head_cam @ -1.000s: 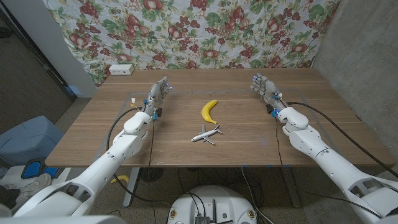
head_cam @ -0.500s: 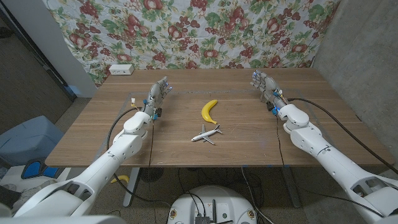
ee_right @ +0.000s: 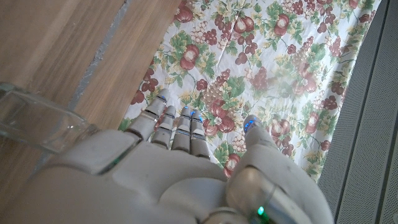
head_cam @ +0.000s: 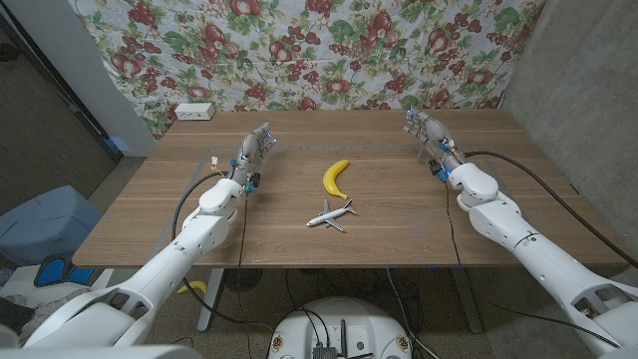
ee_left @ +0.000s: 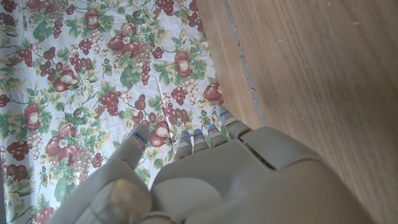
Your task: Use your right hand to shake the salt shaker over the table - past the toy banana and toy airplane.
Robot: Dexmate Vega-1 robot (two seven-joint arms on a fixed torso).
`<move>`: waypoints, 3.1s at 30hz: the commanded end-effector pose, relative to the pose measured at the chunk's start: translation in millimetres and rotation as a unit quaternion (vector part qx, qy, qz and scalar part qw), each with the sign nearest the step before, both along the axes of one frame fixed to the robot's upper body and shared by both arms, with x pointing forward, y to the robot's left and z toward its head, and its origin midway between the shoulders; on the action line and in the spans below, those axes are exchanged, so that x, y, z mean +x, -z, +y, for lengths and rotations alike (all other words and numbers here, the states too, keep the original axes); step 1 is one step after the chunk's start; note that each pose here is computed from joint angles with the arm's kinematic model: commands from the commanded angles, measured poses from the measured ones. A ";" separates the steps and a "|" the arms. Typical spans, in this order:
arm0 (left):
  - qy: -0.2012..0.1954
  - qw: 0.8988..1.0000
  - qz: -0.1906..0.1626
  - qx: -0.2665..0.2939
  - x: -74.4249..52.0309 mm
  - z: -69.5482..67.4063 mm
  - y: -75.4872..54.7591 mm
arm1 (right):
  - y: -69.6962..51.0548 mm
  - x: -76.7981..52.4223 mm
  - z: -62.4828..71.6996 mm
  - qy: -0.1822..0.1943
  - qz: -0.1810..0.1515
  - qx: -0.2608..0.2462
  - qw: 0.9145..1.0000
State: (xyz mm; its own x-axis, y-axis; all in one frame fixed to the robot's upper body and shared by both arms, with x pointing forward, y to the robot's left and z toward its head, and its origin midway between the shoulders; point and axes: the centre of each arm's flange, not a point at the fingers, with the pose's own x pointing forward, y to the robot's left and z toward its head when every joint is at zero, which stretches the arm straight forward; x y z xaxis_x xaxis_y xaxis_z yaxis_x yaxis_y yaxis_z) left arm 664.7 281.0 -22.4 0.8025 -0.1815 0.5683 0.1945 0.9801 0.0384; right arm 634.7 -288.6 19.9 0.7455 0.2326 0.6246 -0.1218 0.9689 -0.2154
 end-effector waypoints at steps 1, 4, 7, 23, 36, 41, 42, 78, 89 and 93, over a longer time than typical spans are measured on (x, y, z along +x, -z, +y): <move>0.001 1.000 -0.001 0.001 3.6 -2.6 -1.5 | -5.4 -7.6 -5.7 0.035 -0.010 -0.016 0.999; 0.001 1.000 -0.002 0.002 3.8 -2.2 -1.9 | -6.1 -8.4 -6.3 0.040 -0.011 -0.017 0.999; 0.000 1.000 -0.002 0.002 3.6 -1.1 -2.0 | -7.1 -8.9 -6.9 0.045 -0.012 -0.017 0.999; 0.000 1.000 -0.001 0.002 3.9 0.0 -2.0 | -9.9 -8.2 -13.5 0.082 -0.018 -0.022 0.996; 0.001 1.000 -0.002 0.004 3.8 -2.6 -2.6 | -7.6 -10.6 -21.9 0.114 -0.017 -0.023 0.993; 0.001 1.000 -0.002 0.004 3.1 -2.9 -2.6 | -6.8 -11.6 -24.3 0.124 -0.017 -0.025 0.992; 0.001 1.000 -0.002 0.004 3.0 -2.9 -2.6 | -6.7 -11.9 -24.5 0.127 -0.017 -0.023 0.991; 0.004 1.000 -0.005 0.010 -0.2 -2.5 -4.6 | 9.2 -26.6 -42.4 0.237 0.007 -0.045 0.971; 0.003 1.000 -0.004 0.009 0.7 -3.1 -4.8 | 15.4 -24.2 -44.1 0.250 0.019 -0.051 0.967; 0.002 1.000 -0.004 0.008 0.8 -2.2 -4.9 | 17.0 -22.7 -43.6 0.259 0.024 -0.057 0.964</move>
State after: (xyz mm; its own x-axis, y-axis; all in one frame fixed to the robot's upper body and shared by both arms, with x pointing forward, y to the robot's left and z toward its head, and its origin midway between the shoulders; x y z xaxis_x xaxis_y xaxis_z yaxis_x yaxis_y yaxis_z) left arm 665.0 278.5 -18.1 0.7961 -0.1978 0.5719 0.2021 0.9777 0.0569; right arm 609.9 -330.3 9.1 0.7949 -0.0859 0.6007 0.3292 0.8926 -0.3079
